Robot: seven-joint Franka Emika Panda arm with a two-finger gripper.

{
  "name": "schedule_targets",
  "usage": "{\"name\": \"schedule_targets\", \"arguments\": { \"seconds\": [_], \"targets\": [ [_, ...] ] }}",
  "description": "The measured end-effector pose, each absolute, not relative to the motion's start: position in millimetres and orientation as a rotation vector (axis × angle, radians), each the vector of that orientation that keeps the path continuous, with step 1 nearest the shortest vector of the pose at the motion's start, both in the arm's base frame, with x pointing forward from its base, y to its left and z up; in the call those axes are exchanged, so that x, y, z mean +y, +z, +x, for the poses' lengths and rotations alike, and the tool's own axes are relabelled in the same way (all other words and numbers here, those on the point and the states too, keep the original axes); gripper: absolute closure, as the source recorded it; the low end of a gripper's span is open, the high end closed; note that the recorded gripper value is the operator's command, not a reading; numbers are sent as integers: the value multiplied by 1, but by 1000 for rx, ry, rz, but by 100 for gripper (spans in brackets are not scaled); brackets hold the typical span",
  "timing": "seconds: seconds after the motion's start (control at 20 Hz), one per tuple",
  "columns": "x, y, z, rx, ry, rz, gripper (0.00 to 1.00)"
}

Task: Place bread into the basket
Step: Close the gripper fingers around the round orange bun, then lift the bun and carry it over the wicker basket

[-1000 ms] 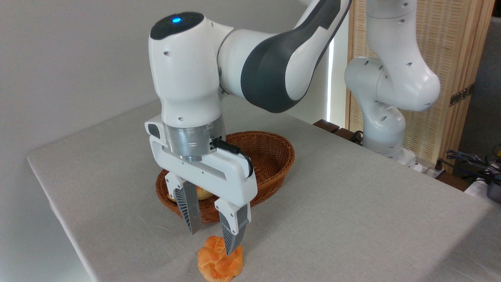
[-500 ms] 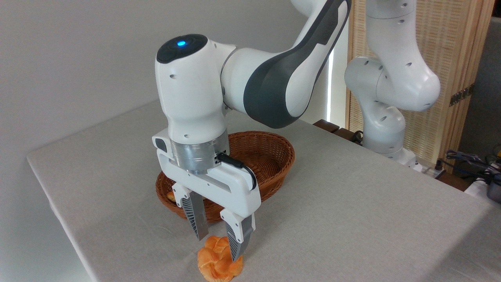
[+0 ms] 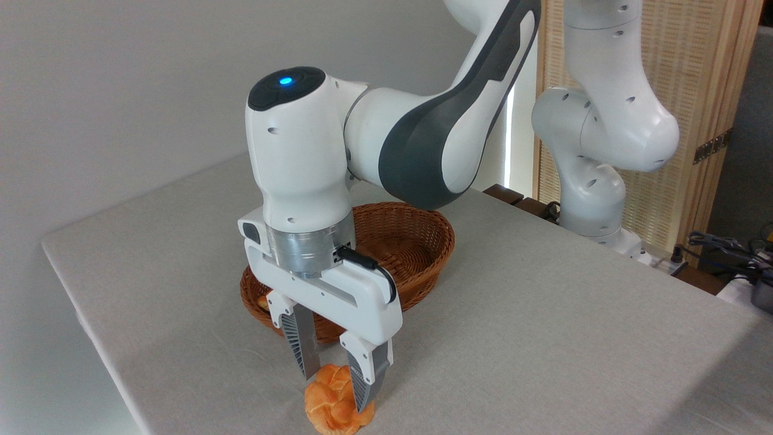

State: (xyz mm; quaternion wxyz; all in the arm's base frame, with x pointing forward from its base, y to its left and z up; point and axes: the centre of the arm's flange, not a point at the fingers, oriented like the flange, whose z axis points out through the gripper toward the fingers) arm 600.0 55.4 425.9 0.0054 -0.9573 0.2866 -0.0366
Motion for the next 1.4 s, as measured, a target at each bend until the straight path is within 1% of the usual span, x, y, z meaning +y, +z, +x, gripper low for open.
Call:
{"name": "schedule_targets", "arguments": {
  "seconds": [0.05, 0.1, 0.15, 0.25, 0.3, 0.5, 0.7, 0.85, 0.95, 1.4],
  "targets": [
    [56, 423, 601, 895, -133, -2991, 0],
    [56, 418, 602, 893, -147, -2986, 4],
    [56, 414, 603, 891, -155, -2983, 20],
    [56, 411, 604, 891, -161, -2980, 41],
    [56, 412, 604, 892, -163, -2979, 48],
    [56, 412, 604, 929, -162, -2966, 58],
    [56, 412, 604, 942, -162, -2961, 58],
    [58, 412, 604, 950, -162, -2958, 64],
    [58, 413, 604, 949, -166, -2957, 64],
    [59, 433, 608, 944, -217, -2943, 64]
  ]
}}
